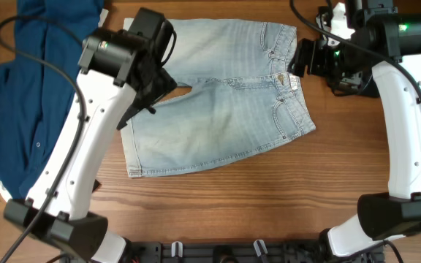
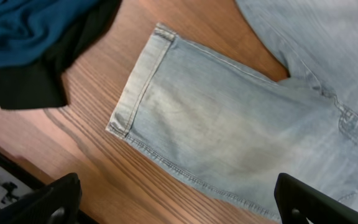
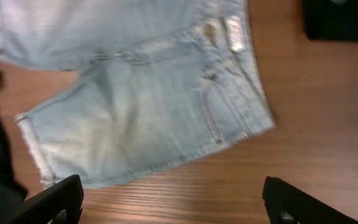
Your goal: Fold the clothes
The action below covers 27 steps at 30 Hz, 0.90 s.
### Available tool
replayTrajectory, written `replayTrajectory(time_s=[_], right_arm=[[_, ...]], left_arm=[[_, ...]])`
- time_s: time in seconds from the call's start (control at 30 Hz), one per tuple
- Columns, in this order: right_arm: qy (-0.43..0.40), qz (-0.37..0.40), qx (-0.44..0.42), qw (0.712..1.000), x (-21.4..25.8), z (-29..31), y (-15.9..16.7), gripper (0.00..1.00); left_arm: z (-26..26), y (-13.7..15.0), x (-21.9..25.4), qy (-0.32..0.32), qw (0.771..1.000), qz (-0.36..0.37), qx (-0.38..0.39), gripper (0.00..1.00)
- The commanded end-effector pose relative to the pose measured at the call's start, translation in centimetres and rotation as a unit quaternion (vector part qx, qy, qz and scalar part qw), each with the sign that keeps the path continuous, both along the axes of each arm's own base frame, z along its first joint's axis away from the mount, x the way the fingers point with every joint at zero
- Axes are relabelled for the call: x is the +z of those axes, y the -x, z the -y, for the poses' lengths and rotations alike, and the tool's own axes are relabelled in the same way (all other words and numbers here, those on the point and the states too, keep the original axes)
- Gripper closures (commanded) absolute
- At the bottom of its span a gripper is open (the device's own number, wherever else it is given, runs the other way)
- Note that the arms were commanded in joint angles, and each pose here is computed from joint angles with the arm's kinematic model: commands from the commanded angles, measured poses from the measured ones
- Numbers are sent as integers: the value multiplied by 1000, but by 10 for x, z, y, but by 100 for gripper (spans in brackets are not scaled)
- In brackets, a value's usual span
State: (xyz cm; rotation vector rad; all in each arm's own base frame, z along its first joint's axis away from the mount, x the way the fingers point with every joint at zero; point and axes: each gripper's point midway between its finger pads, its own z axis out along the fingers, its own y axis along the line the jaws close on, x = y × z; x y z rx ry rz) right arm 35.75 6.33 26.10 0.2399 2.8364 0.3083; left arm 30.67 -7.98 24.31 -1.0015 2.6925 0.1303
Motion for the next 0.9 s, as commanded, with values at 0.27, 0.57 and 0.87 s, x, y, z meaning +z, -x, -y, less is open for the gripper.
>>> replayTrajectory(time_s=[0.27, 0.57, 0.87], right_arm=[[48, -68, -64, 994, -49, 21, 21, 7], [38, -67, -22, 997, -73, 13, 16, 7], [24, -46, 35, 998, -75, -11, 11, 8]], left_arm=[[-16, 34, -91, -19, 990, -81, 114, 1], [-15, 80, -164, 62, 981, -111, 144, 6], [-27, 96, -202, 93, 976, -53, 187, 26]])
